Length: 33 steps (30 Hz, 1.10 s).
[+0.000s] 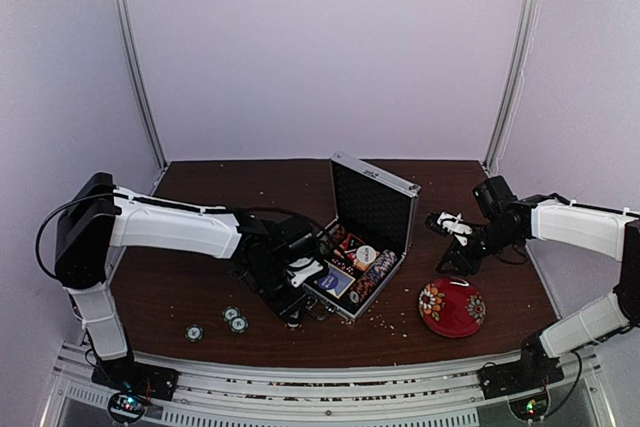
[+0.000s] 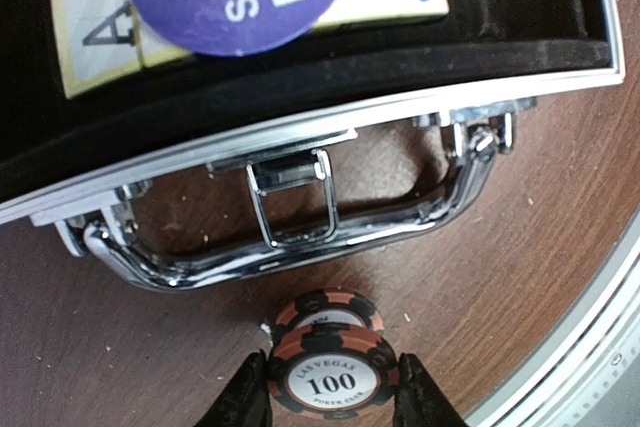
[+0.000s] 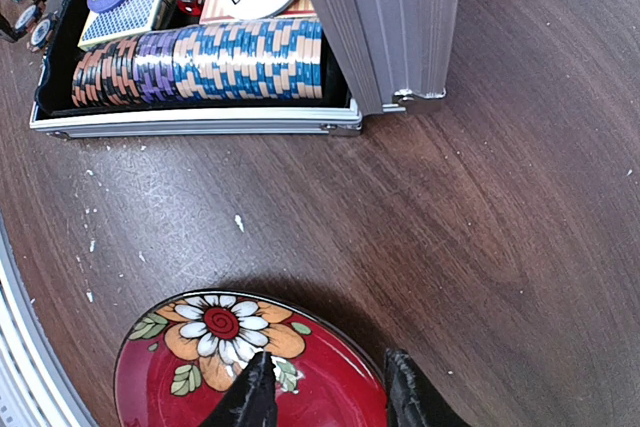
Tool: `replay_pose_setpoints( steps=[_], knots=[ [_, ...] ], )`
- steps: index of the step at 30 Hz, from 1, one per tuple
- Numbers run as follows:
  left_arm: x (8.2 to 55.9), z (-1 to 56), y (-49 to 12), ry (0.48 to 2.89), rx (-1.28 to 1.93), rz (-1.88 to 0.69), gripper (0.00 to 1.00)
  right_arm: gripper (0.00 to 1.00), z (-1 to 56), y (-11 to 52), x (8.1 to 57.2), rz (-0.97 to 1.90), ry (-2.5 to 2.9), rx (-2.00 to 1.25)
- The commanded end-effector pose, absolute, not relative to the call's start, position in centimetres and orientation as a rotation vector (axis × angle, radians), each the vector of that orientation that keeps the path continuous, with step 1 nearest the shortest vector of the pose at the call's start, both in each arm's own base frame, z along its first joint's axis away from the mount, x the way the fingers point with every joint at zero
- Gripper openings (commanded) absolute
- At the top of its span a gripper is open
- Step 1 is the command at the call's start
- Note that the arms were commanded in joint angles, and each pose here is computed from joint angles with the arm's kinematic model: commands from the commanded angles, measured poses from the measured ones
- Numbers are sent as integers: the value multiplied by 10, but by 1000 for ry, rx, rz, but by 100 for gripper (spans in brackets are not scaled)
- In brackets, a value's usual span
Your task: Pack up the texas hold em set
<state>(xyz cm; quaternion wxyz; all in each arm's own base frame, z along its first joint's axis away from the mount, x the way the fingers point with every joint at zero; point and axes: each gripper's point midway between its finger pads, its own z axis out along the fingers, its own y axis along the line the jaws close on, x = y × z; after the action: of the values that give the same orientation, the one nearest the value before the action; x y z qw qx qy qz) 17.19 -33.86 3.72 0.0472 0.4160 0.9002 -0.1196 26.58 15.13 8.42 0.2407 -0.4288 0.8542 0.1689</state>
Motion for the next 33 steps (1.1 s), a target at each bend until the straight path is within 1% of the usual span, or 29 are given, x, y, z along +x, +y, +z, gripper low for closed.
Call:
replay_pose_setpoints(
  steps=[1,5,9,14,19,29,33],
  knots=[
    [168,28,-338,2760,1291,-328,35,37,90,154,268,457,2321,-1182],
    [174,25,-337,2755,1272,-279,36,37,89,154,267,460,2322,-1183],
    [173,21,-337,2761,1280,-272,39,37,89,154,268,458,2322,-1182],
    [171,22,-341,2754,1291,-278,49,37,89,153,268,455,2321,-1183],
    [169,25,-343,2750,1294,-289,55,37,90,154,267,456,2320,-1185],
    [168,10,-330,2760,1317,-79,55,38,90,154,267,459,2319,-1186],
    [165,3,-333,2768,1331,-63,55,38,90,153,266,458,2320,-1186]
  ],
)
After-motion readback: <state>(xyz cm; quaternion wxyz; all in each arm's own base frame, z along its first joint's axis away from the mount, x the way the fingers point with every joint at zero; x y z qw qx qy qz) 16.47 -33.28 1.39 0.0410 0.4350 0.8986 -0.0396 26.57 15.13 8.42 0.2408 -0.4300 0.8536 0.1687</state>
